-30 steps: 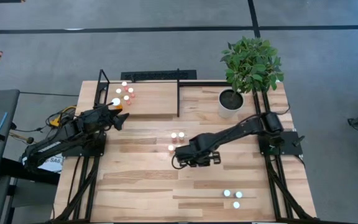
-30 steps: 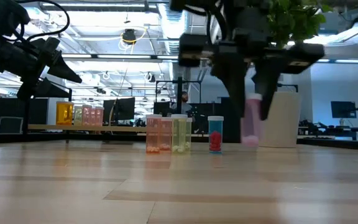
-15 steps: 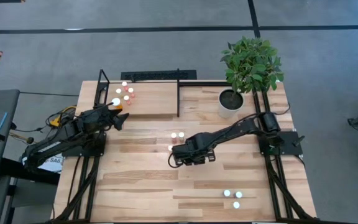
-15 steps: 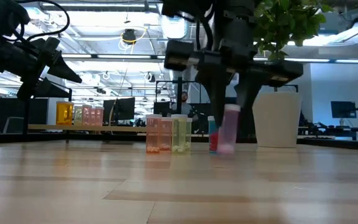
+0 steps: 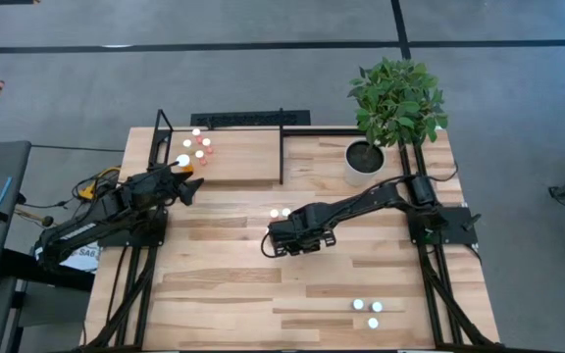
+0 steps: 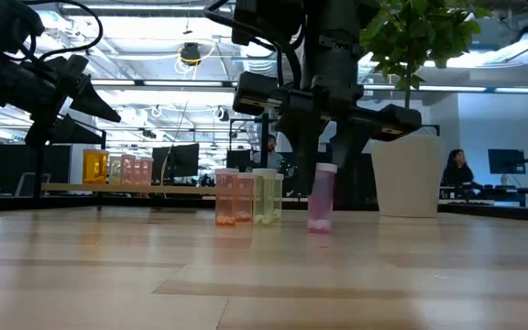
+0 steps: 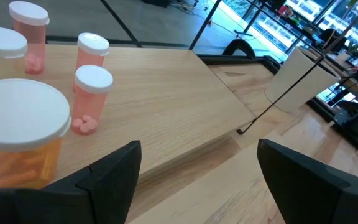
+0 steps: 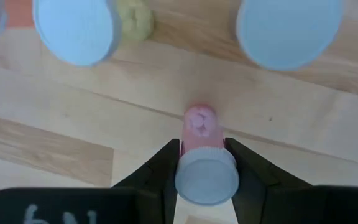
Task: Pick and place medicine bottles onto shelf by color
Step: Move the pink pill bottle to the center, then move the blue pill bottle to the center
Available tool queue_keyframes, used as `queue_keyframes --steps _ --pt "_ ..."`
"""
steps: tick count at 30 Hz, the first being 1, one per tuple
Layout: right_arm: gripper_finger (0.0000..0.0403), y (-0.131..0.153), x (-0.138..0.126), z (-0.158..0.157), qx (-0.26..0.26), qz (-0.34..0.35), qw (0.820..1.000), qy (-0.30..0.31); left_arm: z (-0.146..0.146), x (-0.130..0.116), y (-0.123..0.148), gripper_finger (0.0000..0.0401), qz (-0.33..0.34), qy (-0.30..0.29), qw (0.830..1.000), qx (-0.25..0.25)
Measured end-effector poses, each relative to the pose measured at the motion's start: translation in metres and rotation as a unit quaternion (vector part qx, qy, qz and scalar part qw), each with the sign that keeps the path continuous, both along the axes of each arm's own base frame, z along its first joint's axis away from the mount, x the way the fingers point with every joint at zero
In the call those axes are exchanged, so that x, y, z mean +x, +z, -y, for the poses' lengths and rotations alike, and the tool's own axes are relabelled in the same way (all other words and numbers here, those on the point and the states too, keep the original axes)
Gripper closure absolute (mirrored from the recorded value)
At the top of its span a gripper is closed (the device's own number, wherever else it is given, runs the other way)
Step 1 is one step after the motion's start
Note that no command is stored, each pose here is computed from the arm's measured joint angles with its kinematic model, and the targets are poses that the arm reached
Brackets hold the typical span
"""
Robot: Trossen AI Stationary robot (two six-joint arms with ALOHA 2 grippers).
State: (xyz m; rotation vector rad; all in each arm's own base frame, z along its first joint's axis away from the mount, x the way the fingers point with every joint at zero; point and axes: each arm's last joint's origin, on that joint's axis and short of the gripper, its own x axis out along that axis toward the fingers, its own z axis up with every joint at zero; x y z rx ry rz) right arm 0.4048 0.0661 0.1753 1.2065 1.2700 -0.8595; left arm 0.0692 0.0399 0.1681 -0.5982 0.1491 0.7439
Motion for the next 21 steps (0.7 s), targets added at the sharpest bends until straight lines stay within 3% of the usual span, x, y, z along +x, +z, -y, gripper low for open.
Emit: queue_keyframes --steps 9,14,21 --pt "0.0250 0.000 0.000 0.002 -0.001 0.000 1.000 -0.002 0.000 0.000 0.000 0.0092 0.000 0.000 1.000 0.000" --pt "0.0204 0.002 0.000 0.001 -0.001 -0.005 1.000 -0.005 0.000 0.000 0.000 0.0092 0.000 0.000 1.000 0.000" --pt "0.0136 0.030 -0.001 -0.009 0.001 -0.029 1.000 0.010 0.000 0.000 0.000 0.0092 0.000 0.000 1.000 0.000"
